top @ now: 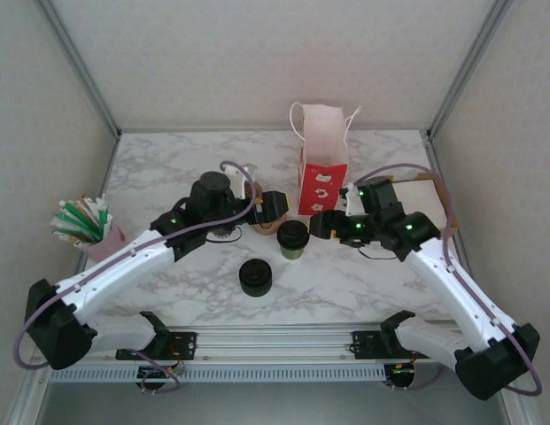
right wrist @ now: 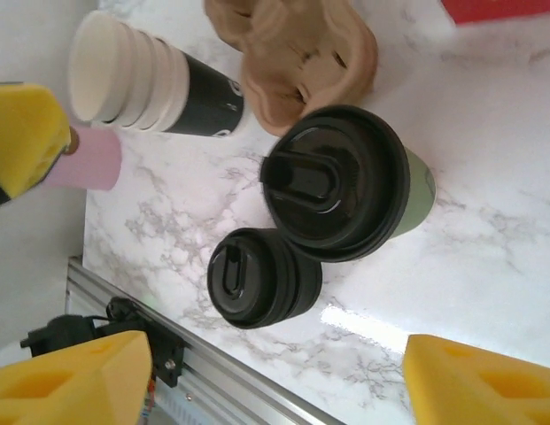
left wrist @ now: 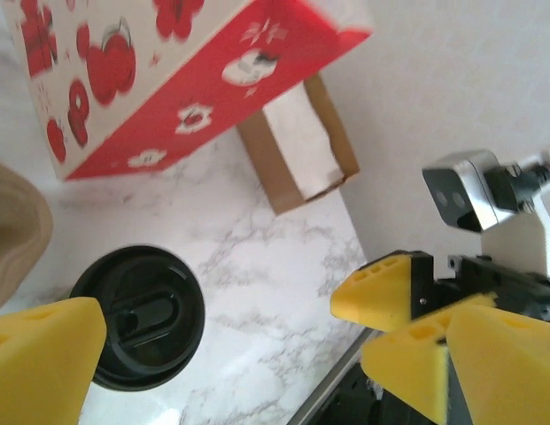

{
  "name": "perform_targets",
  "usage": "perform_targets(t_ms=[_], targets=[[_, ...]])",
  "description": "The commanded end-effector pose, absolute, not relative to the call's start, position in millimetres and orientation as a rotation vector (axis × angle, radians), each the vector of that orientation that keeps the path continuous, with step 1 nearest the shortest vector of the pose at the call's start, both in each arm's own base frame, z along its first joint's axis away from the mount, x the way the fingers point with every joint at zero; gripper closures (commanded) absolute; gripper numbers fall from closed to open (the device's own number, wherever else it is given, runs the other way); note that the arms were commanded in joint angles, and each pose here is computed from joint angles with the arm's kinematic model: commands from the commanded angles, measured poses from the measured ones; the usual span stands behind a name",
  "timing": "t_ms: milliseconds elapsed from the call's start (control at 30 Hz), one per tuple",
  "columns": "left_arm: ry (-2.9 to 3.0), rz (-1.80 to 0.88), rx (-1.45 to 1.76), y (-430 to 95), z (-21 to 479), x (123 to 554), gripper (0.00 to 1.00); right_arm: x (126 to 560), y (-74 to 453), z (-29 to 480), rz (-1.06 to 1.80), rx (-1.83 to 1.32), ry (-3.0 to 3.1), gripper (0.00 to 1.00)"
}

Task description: Pack the takeout coffee

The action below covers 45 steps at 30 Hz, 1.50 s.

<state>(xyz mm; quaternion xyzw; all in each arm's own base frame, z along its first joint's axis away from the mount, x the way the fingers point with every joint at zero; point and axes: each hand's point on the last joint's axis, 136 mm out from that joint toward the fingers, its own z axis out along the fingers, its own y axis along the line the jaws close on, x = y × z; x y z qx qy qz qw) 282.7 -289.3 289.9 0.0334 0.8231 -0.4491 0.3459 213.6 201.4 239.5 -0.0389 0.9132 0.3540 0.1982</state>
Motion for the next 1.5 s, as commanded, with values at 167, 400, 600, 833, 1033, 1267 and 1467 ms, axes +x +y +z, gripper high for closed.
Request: perform_targets(t_ms=[167, 400, 600, 833, 1033, 1267, 1467], targets=[[1.982, -0.943, -0.067, -230, 353, 290, 0.00, 197, 171, 289, 0.785, -0.191, 2.561, 0.01], [1.890, -0.848, -0.160, -197, 382, 289, 0.00, 216, 167, 335, 0.675, -0.221, 2.515, 0.01], [1.920, -0.827, -0.170, -197, 371, 307, 0.00, 260, 173, 356, 0.535, -0.229, 2.517, 0.12], [2.004, -0.940, -0.145, -206, 341, 337, 0.00, 320, 197, 351, 0.401, -0.292, 2.546, 0.30], [2.043, -0.935, -0.176, -197, 325, 360, 0.00, 367, 209, 337, 0.261, -0.305, 2.565, 0.49], [2.080, -0.931, -0.199, -189, 306, 374, 0.00, 397, 230, 307, 0.247, -0.329, 2.606, 0.60], [2.116, -0.929, -0.186, -187, 296, 382, 0.00, 409, 233, 288, 0.208, -0.321, 2.635, 0.63]])
